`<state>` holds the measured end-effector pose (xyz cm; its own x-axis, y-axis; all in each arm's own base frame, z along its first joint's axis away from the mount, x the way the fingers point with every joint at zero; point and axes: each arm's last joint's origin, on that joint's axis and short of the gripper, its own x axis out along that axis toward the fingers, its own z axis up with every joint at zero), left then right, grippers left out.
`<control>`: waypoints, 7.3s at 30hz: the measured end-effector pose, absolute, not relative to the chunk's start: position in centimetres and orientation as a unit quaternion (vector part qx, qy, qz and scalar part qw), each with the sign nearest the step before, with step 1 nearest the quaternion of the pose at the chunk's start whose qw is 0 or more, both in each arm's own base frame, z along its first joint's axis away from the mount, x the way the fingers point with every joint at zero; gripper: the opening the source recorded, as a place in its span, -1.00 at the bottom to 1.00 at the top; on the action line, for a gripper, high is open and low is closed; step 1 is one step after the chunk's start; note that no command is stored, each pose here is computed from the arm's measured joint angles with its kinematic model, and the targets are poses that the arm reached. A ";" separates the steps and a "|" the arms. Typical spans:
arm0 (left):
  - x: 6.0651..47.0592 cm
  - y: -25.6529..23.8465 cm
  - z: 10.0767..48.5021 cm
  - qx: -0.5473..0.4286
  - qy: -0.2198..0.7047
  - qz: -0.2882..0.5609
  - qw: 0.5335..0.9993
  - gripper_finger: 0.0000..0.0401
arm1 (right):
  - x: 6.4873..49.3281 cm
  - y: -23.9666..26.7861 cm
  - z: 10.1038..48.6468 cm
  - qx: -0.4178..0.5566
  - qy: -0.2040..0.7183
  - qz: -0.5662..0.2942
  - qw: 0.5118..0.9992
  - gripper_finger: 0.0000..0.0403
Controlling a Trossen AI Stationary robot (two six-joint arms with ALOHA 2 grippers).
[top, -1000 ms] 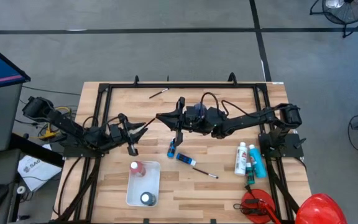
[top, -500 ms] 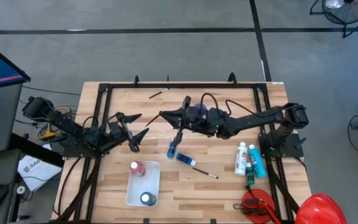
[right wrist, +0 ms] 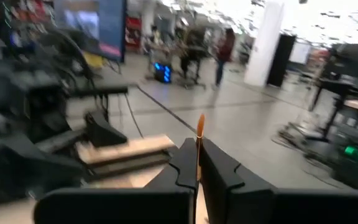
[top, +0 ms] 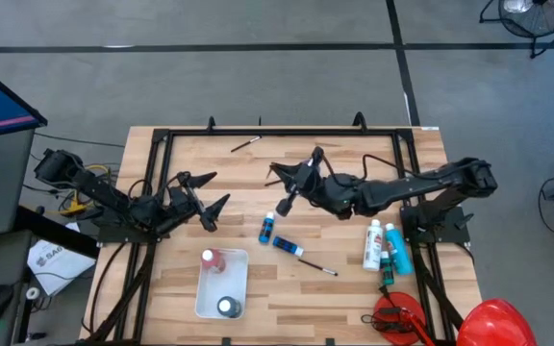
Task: Pick & Place Paint Supplies
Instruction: Put the gold paint brush into the violet cup, then put the silver paint brush into the violet cup
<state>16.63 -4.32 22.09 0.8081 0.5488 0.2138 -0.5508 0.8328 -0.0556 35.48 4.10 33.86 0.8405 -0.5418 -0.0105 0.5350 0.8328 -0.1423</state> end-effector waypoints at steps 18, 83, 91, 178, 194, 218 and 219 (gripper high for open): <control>16.6 -4.5 22.0 0.006 -0.108 0.284 0.953 0.75 | 29.9 0.6 30.8 -0.049 0.068 -0.368 0.926 -1.00; 16.6 -4.4 22.0 0.006 -0.108 0.288 0.951 0.70 | 27.8 -2.7 22.4 -0.001 0.132 -0.422 0.897 -0.31; 16.6 -4.4 22.0 0.006 -0.108 0.288 0.951 0.70 | 27.2 -1.8 24.1 0.001 0.099 -0.406 0.908 -0.32; 21.6 15.5 20.5 -0.128 0.103 0.225 0.960 0.49 | 27.0 5.2 24.4 -0.142 0.128 -0.185 0.964 -0.32; 18.1 17.2 17.7 -0.205 0.136 0.408 0.879 0.49 | 27.0 5.2 24.4 -0.132 0.126 -0.186 0.966 -0.30; 22.0 22.9 13.2 -0.293 0.184 0.495 0.797 0.49 | 27.1 5.1 24.5 -0.128 0.123 -0.190 0.966 -0.33; 22.2 23.1 13.0 -0.293 0.194 0.496 0.794 0.49 | 27.1 5.1 24.5 -0.128 0.123 -0.190 0.966 -0.33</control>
<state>22.16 23.08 13.03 0.4330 0.6737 -0.5989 -0.9012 0.3369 -0.2725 27.07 5.07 24.49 0.8979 -0.3976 -0.1888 0.3349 0.8955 -0.2931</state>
